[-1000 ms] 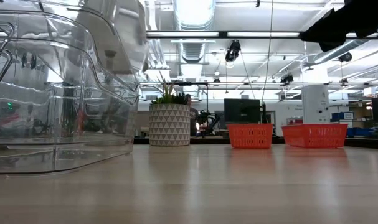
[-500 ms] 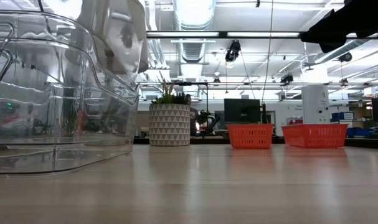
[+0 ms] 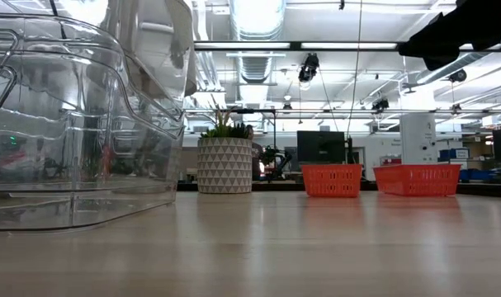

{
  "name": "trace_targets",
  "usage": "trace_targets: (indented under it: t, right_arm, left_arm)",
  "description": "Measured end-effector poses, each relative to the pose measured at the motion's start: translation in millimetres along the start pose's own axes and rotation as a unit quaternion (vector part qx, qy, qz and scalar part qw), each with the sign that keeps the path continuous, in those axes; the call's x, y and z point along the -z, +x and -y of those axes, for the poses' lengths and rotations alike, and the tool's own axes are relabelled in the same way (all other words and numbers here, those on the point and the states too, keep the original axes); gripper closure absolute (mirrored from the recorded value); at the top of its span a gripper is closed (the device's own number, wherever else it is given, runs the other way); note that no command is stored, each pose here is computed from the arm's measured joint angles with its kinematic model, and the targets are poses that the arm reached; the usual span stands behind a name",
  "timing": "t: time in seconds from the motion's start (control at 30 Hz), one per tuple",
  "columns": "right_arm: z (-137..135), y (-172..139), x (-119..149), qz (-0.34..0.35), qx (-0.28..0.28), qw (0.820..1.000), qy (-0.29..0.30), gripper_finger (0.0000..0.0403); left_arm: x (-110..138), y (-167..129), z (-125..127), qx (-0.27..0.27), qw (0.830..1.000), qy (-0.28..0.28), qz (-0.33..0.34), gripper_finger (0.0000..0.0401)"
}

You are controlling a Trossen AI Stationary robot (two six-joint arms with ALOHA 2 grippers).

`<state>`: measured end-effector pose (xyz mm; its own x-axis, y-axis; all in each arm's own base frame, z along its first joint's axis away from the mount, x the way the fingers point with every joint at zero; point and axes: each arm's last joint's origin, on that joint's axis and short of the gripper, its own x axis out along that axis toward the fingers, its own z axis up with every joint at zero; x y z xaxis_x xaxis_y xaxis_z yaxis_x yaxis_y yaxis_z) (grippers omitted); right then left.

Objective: Stack baskets by color
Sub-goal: Stack the right transparent bin on the left stacked transparent bins

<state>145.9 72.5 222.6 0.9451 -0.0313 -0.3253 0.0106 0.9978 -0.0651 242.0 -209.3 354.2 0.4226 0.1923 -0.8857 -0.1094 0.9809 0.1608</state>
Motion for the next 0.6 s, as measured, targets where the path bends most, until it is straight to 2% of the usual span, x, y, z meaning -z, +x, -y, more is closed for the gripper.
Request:
trace_targets:
  t: [0.6]
  right_arm:
    - [0.0,0.0,0.0,0.000,0.000,1.000,0.003,0.0278]
  left_arm:
    - [-0.2,-0.4,2.7,0.028,0.999,-0.017,-0.014,0.0401]
